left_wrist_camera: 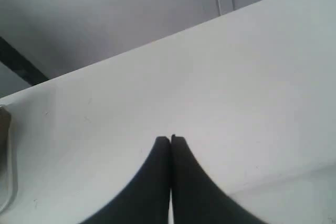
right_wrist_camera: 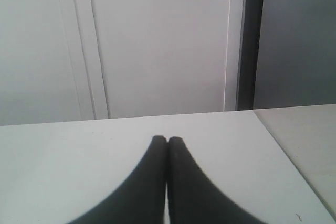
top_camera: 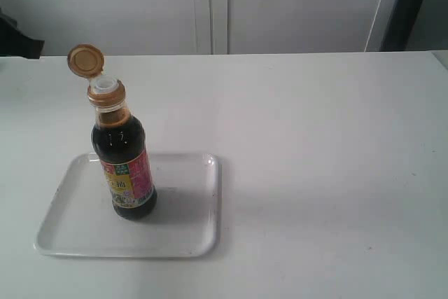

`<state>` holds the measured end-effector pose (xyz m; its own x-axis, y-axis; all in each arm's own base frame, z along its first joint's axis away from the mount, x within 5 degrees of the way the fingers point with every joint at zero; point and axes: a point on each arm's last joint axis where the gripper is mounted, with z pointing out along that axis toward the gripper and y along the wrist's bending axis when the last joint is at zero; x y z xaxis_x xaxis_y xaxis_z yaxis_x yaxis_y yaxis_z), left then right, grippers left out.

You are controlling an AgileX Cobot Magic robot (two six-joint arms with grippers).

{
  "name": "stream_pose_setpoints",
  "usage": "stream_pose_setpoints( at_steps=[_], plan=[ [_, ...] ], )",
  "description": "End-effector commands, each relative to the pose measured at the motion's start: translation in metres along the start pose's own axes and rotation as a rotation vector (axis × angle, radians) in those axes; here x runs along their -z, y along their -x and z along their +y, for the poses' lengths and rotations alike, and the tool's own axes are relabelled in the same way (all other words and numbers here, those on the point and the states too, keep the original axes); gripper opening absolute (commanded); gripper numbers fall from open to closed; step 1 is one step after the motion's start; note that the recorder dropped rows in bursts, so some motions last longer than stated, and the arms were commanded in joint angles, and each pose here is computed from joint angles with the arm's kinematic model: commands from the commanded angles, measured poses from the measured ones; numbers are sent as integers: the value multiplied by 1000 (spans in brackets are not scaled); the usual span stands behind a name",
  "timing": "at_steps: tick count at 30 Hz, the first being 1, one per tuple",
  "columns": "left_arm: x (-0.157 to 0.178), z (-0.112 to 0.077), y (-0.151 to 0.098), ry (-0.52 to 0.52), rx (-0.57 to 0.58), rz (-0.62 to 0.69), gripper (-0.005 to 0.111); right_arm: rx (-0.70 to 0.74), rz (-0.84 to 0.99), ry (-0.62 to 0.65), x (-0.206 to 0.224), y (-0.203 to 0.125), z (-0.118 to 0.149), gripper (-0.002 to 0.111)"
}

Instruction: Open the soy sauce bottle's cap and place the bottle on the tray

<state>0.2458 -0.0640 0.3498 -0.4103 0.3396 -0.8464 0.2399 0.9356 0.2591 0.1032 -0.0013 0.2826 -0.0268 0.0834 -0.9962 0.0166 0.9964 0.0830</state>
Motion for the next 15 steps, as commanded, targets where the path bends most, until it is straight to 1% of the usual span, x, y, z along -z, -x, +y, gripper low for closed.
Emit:
stream_pose_setpoints(
  at_steps=[1, 5, 9, 15],
  plan=[
    [25, 7, 0, 27, 13, -27, 0, -3, -6, -4, -1, 0, 0, 0],
    [49, 6, -4, -10, 72, -144, 0, -3, -3, -3, -1, -1, 0, 0],
    [66, 3, -19, -31, 89, -221, 0, -1, 14, 0, -1, -2, 0, 0],
    [85, 0, -42, -44, 118, -269, 0, 55, 1, 3, 3, -1, 0, 0]
  ],
)
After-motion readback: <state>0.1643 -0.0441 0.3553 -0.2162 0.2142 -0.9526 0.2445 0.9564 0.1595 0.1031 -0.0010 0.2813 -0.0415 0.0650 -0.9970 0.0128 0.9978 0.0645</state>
